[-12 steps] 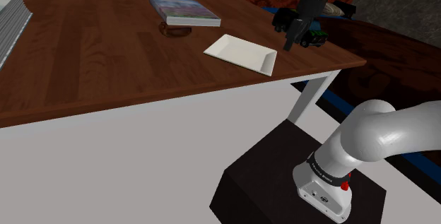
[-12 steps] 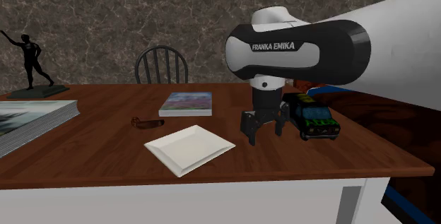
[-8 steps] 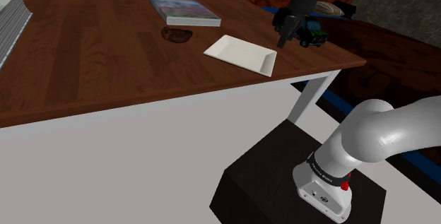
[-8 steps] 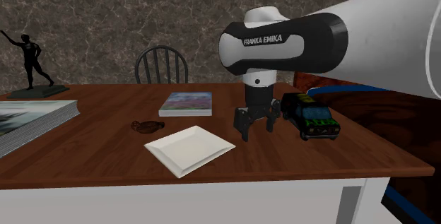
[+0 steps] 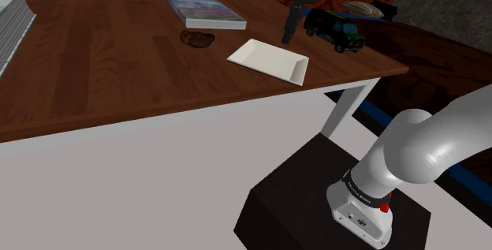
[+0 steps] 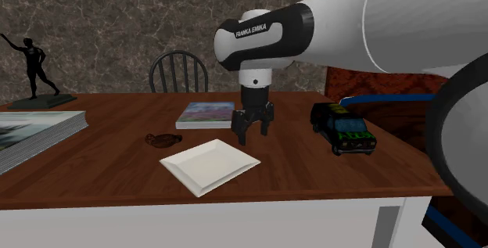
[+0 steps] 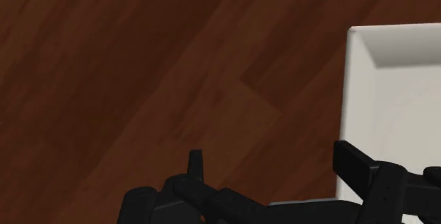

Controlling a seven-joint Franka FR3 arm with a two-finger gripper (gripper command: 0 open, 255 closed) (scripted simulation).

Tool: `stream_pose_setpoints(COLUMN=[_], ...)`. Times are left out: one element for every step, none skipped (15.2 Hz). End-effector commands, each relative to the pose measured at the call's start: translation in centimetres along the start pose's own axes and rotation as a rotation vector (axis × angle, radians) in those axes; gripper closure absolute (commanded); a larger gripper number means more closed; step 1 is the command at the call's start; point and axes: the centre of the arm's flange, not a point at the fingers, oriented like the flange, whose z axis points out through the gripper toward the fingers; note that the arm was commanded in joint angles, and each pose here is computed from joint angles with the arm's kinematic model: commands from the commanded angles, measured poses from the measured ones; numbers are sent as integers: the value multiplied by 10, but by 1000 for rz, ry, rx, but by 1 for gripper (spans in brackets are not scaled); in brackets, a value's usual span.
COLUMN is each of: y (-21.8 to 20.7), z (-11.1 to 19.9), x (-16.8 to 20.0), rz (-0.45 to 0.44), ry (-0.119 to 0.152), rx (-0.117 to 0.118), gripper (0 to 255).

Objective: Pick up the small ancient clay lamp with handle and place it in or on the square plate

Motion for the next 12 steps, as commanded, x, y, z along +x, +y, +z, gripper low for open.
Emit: stream_pose_setpoints(y=[-8,-12,-16,-21,-26,-32,-38,-44,-51,-58,-65,-73], z=[-1,-1,-2,-3,-4,-5,-6,-7,-8,-9,-10,-11], x=[29,41,53,65,77,88,99,110,121,132,142,153], rz=[-68,-101,-134,-166,-199,-232,-264,-297,-330,-363,-395,-428], ry=[0,0,0,0,-1,-1,-1,-1,-1,-2,-2,-2], rx=[20,29,39,48,58,67,77,86,96,105,115,124], gripper=[0,0,0,0,0,0,0,0,0,0,0,0])
